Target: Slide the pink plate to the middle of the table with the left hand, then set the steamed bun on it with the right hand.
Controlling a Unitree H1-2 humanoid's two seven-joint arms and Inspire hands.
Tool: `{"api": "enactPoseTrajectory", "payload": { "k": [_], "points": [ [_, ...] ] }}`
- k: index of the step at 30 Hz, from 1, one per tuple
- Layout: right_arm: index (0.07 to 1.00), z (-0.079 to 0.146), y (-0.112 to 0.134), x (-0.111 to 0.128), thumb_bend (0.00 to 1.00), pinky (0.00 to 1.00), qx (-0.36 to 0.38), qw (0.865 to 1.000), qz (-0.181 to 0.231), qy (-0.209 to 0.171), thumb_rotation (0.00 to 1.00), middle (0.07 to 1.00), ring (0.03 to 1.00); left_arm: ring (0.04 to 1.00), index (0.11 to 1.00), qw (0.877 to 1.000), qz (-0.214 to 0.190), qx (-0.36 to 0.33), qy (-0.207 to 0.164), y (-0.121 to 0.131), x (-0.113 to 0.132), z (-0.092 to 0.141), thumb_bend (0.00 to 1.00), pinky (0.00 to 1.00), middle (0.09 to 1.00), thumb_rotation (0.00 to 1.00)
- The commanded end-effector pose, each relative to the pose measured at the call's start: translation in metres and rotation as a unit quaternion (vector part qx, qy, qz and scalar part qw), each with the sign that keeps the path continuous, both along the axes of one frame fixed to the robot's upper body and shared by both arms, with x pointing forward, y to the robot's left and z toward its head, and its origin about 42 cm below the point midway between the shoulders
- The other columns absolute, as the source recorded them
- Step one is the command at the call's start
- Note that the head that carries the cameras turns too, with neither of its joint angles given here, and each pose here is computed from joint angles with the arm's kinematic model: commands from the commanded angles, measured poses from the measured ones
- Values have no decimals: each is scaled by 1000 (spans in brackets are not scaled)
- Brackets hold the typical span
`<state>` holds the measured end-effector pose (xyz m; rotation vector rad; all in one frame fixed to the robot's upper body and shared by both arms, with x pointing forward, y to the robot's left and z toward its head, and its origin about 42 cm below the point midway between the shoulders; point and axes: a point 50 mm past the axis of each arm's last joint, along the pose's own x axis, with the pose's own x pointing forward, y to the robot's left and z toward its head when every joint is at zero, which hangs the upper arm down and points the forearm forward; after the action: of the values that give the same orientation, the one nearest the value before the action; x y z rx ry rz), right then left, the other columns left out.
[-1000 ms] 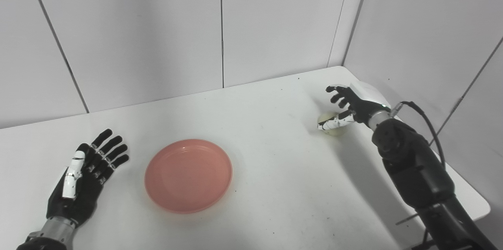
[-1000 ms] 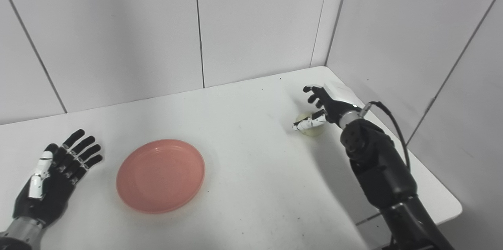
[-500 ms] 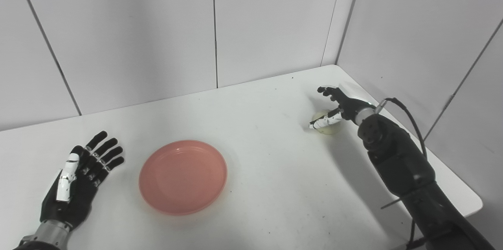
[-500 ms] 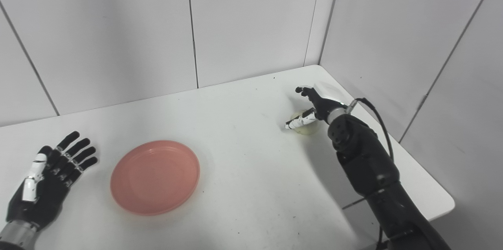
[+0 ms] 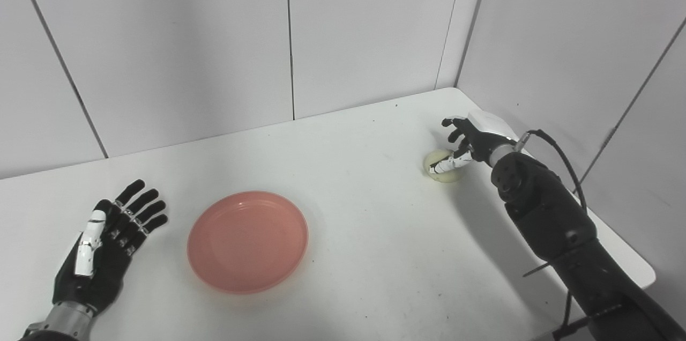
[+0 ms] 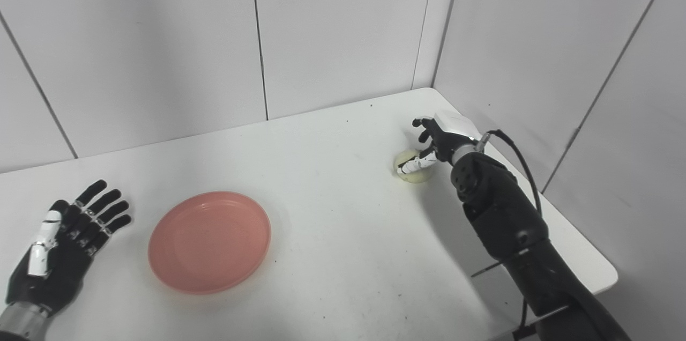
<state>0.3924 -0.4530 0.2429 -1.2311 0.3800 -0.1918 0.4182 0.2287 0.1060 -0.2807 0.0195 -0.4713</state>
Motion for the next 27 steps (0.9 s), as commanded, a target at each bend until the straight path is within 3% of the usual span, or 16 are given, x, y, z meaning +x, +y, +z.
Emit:
{"api": "enactPoseTrajectory", "payload": {
  "k": [1,8,10,14,17,19,27],
  "points": [
    [842,29,-12,4,951,531,-27,999,-5,-22,375,686,647,828,838,993,30,30,112,41,-51,-69,494,817,842,899],
    [805,28,-13,10,967,561,-27,1000,-6,10,347,690,639,829,840,993,28,32,112,42,-52,-68,494,816,844,898],
    [804,25,-14,13,966,642,-27,999,-10,22,329,770,729,830,839,993,27,32,110,43,-52,-67,491,817,844,901],
    [809,19,-16,18,985,736,-16,999,-8,31,331,839,815,833,842,993,25,30,110,43,-53,-67,490,819,846,900],
    [810,15,-14,19,997,700,-10,999,-8,35,340,822,788,833,841,993,25,30,110,44,-53,-67,490,818,845,899],
    [811,12,-14,20,1000,624,-9,999,-10,39,361,797,737,833,841,993,26,31,110,44,-54,-66,488,817,845,900],
    [805,7,-9,27,989,591,-11,999,-3,41,327,738,678,833,843,993,26,33,110,45,-55,-65,487,818,846,907]
  ]
}}
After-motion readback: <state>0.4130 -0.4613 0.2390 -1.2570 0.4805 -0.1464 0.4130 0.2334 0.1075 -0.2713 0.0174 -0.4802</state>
